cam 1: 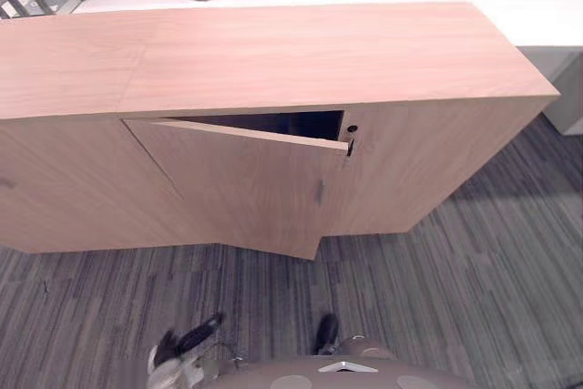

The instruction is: Walk over to the cabinet, pick up the folder, carry it to the office cabinet, place the folder inside the office cabinet, then close the office cabinet door

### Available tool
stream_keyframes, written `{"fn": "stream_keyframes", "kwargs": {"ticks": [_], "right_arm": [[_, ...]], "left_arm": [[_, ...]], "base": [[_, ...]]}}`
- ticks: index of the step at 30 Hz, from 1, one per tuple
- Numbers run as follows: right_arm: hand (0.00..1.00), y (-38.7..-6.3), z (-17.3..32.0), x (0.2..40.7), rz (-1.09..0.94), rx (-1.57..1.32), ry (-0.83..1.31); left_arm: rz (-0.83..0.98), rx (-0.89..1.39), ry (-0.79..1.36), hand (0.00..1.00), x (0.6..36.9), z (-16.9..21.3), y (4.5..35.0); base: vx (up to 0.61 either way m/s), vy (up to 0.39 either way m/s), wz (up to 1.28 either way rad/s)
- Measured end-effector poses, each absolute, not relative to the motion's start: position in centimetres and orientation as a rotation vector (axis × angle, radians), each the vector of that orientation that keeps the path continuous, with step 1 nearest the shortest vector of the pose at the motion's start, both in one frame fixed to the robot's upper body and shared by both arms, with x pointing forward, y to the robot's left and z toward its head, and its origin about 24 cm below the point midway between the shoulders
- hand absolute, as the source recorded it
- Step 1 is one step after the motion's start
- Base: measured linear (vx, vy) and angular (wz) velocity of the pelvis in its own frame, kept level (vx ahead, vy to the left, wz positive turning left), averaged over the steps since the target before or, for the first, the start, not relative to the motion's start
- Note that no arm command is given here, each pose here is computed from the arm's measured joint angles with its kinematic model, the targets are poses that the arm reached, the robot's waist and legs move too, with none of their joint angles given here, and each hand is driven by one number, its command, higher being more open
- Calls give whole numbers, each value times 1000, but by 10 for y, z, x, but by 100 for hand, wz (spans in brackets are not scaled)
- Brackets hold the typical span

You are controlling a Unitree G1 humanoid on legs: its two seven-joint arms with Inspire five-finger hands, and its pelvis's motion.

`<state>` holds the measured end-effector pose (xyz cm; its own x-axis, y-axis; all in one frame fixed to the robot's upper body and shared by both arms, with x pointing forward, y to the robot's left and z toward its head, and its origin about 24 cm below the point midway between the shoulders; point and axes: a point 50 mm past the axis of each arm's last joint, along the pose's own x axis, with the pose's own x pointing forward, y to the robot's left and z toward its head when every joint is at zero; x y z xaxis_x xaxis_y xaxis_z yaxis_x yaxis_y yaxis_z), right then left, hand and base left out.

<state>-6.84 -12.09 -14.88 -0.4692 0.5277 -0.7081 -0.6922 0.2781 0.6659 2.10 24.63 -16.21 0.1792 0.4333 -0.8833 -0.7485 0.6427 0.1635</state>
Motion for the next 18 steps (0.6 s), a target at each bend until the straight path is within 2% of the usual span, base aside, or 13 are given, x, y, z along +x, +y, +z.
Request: {"fn": "stream_keyframes", "kwargs": {"ticks": [3, 8, 10, 13, 15, 17, 18], "right_arm": [[100, -121, -147, -50, 1416, -198, 1364], [100, -156, -156, -31, 1193, -410, 1345], [100, -171, -159, -24, 1074, -497, 1342], [100, -183, -166, -14, 893, -534, 1366], [100, -201, -168, -2, 691, -570, 1385], [100, -212, -169, 7, 549, -556, 1394], [100, -225, -168, 10, 393, -508, 1408]], "left_arm": [[1030, -491, 1141, 100, -15, -165, 241], [1024, -728, 1224, 100, -31, -176, 184], [994, -729, 1229, 100, -33, -176, 184], [944, -681, 1182, 100, -19, -174, 198], [883, -677, 1113, 100, 7, -173, 202], [845, -666, 1096, 100, 17, -172, 202], [804, -658, 1088, 100, 26, -172, 200]], "base": [[19, 20, -6], [-34, 115, -19], [-27, 155, -39], [28, 130, 2], [-5, 148, 9], [40, 136, 8], [91, 107, 14]]}}
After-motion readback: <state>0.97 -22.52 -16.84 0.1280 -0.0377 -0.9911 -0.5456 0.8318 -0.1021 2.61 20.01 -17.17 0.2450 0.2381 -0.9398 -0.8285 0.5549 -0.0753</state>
